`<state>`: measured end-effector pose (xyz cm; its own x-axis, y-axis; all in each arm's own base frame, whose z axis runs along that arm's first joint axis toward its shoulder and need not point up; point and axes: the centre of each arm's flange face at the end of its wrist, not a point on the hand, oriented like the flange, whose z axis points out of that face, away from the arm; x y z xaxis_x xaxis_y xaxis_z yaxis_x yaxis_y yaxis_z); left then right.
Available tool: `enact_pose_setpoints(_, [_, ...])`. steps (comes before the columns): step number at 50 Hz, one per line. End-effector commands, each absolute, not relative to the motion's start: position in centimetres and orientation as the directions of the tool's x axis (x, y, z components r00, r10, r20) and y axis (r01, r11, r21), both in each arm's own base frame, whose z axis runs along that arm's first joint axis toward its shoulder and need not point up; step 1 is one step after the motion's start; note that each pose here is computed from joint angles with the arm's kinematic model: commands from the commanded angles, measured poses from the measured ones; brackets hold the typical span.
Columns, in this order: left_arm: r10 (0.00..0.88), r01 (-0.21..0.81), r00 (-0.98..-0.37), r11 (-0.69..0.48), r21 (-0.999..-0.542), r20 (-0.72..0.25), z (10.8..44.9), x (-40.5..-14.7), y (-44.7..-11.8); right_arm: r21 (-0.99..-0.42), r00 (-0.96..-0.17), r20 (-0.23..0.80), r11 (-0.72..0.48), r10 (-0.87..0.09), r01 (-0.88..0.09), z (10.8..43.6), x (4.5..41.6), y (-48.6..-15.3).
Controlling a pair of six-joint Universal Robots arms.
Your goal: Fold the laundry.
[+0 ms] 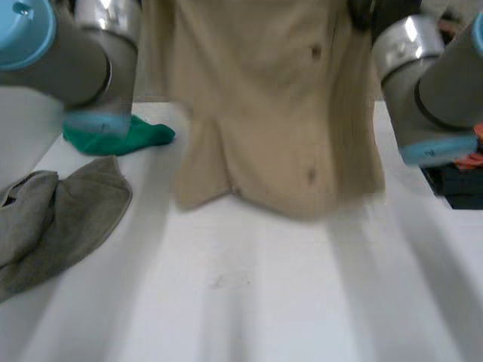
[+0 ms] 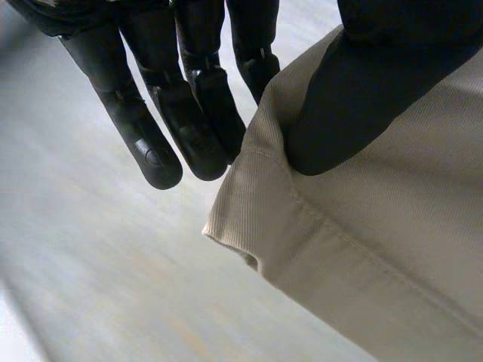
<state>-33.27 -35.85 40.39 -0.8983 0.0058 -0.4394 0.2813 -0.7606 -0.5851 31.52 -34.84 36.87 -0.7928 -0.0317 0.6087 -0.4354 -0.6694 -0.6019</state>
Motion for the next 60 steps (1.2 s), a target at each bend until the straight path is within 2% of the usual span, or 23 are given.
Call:
enact_pose_setpoints(1, [-0.071, 0.219, -0.942, -0.871, -0.439, -0.329, 44.6, -33.7, -34.6, -0.455, -0.869, 0.482, -0.817, 0.110, -0.356, 42.4, 31.8, -34.1])
enact_pose_setpoints(2, [-0.046, 0.220, -0.937, -0.849, -0.481, -0.347, 43.4, -34.1, -34.4, -0.470, -0.864, 0.495, -0.808, 0.091, -0.355, 42.1, 32.0, -34.0])
enact_pose_setpoints(5, [-0.014, 0.231, -0.927, -0.807, -0.543, -0.374, 41.9, -33.4, -33.2, -0.526, -0.845, 0.533, -0.767, 0.039, -0.367, 40.3, 32.3, -34.1])
enact_pose_setpoints(8, [0.018, 0.241, -0.916, -0.774, -0.586, -0.401, 40.2, -33.0, -32.3, -0.578, -0.822, 0.568, -0.724, -0.026, -0.376, 37.9, 32.4, -34.2])
enact_pose_setpoints(10, [0.060, 0.263, -0.898, -0.722, -0.640, -0.436, 37.3, -32.6, -31.6, -0.619, -0.803, 0.592, -0.679, -0.071, -0.396, 35.5, 32.4, -34.3])
enact_pose_setpoints(11, [0.070, 0.271, -0.893, -0.705, -0.656, -0.445, 36.4, -32.6, -31.4, -0.646, -0.785, 0.609, -0.642, -0.109, -0.412, 33.3, 32.5, -34.4])
enact_pose_setpoints(12, [0.100, 0.292, -0.878, -0.664, -0.689, -0.469, 34.1, -32.6, -31.2, -0.671, -0.765, 0.627, -0.601, -0.147, -0.434, 30.8, 32.6, -34.7])
enact_pose_setpoints(13, [0.142, 0.327, -0.855, -0.600, -0.730, -0.499, 30.9, -32.4, -30.6, -0.682, -0.757, 0.633, -0.582, -0.164, -0.443, 29.6, 32.6, -34.8])
enact_pose_setpoints(15, [0.157, 0.344, -0.846, -0.571, -0.746, -0.510, 29.6, -32.3, -30.4, -0.703, -0.737, 0.644, -0.538, -0.205, -0.465, 27.1, 32.7, -34.8])
enact_pose_setpoints(16, [0.186, 0.370, -0.830, -0.522, -0.768, -0.526, 27.4, -32.0, -29.8, -0.724, -0.713, 0.654, -0.484, -0.252, -0.492, 24.4, 32.7, -34.8])
enact_pose_setpoints(19, [0.229, 0.413, -0.805, -0.446, -0.794, -0.547, 24.4, -31.7, -28.7, -0.745, -0.669, 0.663, -0.392, -0.338, -0.540, 20.2, 32.6, -34.5])
enact_pose_setpoints(20, [0.271, 0.445, -0.781, -0.393, -0.805, -0.563, 22.2, -31.6, -27.8, -0.746, -0.633, 0.666, -0.331, -0.395, -0.578, 17.4, 32.5, -34.1])
enact_pose_setpoints(23, [0.342, 0.490, -0.738, -0.320, -0.811, -0.581, 19.2, -31.8, -26.2, -0.739, -0.591, 0.660, -0.260, -0.463, -0.621, 14.6, 32.3, -33.3])
enact_pose_setpoints(24, [0.389, 0.519, -0.709, -0.275, -0.809, -0.588, 17.6, -31.8, -25.1, -0.736, -0.578, 0.651, -0.222, -0.493, -0.639, 13.7, 32.0, -32.7])
enact_pose_setpoints(27, [0.432, 0.560, -0.682, -0.210, -0.802, -0.590, 16.4, -31.2, -23.7, -0.734, -0.567, 0.625, -0.156, -0.536, -0.661, 13.2, 30.9, -31.6])
enact_pose_setpoints(33, [0.420, 0.630, -0.681, -0.082, -0.772, -0.600, 18.2, -28.0, -21.3, -0.715, -0.539, 0.620, -0.129, -0.570, -0.687, 15.2, 29.5, -28.5])
enact_pose_setpoints(39, [0.478, 0.672, -0.649, -0.005, -0.740, -0.592, 18.9, -26.1, -17.9, -0.674, -0.483, 0.594, -0.071, -0.643, -0.735, 16.5, 27.6, -24.6])
enact_pose_setpoints(42, [0.529, 0.692, -0.629, 0.048, -0.720, -0.570, 18.8, -25.1, -15.7, -0.646, -0.445, 0.578, -0.051, -0.684, -0.761, 16.5, 27.0, -23.3])
enact_pose_setpoints(46, [0.661, 0.766, -0.537, 0.123, -0.631, -0.524, 17.6, -24.2, -11.3, -0.589, -0.351, 0.540, -0.046, -0.765, -0.807, 17.3, 25.9, -20.1])
enact_pose_setpoints(50, [0.721, 0.794, -0.491, 0.140, -0.592, -0.488, 17.6, -24.0, -8.9, -0.526, -0.268, 0.508, -0.048, -0.818, -0.849, 17.0, 25.0, -18.1])
enact_pose_setpoints(52, [0.736, 0.798, -0.480, 0.139, -0.587, -0.478, 17.8, -24.1, -8.1, -0.507, -0.248, 0.499, -0.048, -0.830, -0.861, 16.9, 24.7, -17.6])
enact_pose_setpoints(55, [0.748, 0.800, -0.457, 0.109, -0.590, -0.482, 18.7, -24.0, -7.1, -0.484, -0.226, 0.484, -0.044, -0.845, -0.874, 16.8, 24.3, -16.8])
enact_pose_setpoints(60, [0.732, 0.782, -0.458, 0.063, -0.620, -0.504, 20.2, -24.3, -7.3, -0.480, -0.218, 0.472, -0.042, -0.854, -0.876, 16.8, 24.1, -16.1])
